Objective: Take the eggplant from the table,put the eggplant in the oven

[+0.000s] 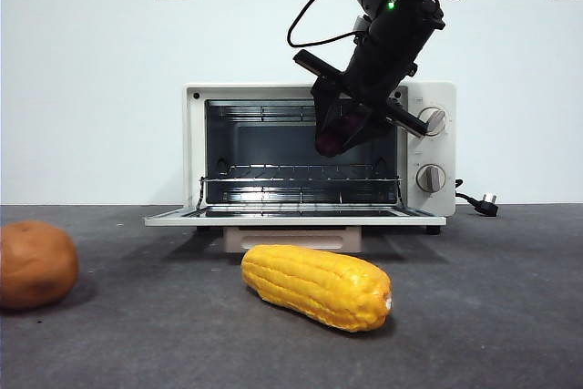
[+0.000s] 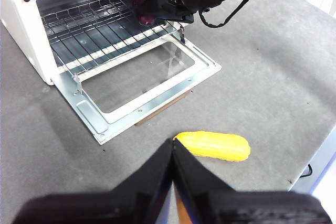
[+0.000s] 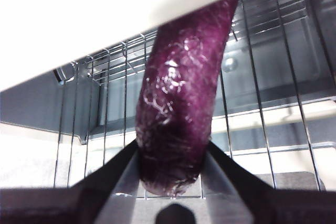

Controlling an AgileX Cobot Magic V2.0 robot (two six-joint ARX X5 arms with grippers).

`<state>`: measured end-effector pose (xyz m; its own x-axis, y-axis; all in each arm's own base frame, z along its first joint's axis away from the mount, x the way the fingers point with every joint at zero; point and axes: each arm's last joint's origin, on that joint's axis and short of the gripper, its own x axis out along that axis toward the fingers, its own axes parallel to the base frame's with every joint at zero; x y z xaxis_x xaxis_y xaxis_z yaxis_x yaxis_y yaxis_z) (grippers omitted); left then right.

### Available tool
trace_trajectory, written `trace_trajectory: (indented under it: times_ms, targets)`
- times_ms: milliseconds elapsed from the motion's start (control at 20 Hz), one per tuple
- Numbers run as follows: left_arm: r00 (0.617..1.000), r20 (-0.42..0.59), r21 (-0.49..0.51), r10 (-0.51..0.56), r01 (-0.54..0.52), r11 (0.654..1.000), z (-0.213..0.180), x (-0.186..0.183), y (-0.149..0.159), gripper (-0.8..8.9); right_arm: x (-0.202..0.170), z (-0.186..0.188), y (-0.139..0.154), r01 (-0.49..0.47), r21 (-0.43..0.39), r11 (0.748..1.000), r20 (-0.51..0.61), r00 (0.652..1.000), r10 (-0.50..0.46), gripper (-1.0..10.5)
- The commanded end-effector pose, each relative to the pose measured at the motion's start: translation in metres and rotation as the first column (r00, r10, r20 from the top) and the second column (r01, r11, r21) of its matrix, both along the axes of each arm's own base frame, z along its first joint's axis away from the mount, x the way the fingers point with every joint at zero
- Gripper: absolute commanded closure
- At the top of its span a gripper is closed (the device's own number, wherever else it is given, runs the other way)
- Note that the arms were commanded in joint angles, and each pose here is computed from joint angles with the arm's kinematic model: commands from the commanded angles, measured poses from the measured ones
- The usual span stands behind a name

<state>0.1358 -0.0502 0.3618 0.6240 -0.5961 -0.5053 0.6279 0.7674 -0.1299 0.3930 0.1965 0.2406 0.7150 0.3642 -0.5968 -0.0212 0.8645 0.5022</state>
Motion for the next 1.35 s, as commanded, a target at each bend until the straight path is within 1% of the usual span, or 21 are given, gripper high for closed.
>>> trace_trajectory:
  times_ms: [50, 700, 950, 1100, 1200, 1350]
  targets:
    - [1.000, -0.003, 0.003, -0.006, 0.006, 1.000, -0.002, 0.000, -0.001, 8.19, 0.003, -0.005, 0.002, 0.000, -0.011, 1.000, 0.000, 1.000, 0.000, 6.3]
    - [1.000, -0.008, 0.005, -0.006, 0.006, 1.000, -0.002, 0.000, -0.001, 8.19, 0.003, -0.006, 0.002, 0.004, -0.015, 1.000, 0.006, 1.000, -0.004, 6.3]
    - [1.000, -0.013, 0.007, -0.006, 0.006, 1.000, -0.003, 0.001, -0.001, 8.19, 0.000, -0.005, 0.000, 0.001, -0.033, 0.999, -0.021, 1.000, -0.002, 6.3]
    - [1.000, -0.011, 0.024, -0.003, 0.003, 1.000, -0.004, 0.003, -0.001, 8.19, -0.008, 0.011, -0.004, -0.030, -0.068, 0.997, 0.000, 1.000, 0.030, 6.3]
    - [1.000, -0.011, 0.037, 0.011, -0.011, 0.999, -0.005, 0.005, -0.001, 8.19, -0.017, 0.031, -0.008, -0.056, -0.084, 0.995, 0.038, 0.998, 0.060, 6.3]
    - [1.000, -0.012, 0.037, 0.011, -0.010, 0.999, -0.005, 0.007, -0.002, 8.19, -0.038, 0.065, -0.019, -0.096, -0.133, 0.986, 0.083, 0.991, 0.108, 6.3]
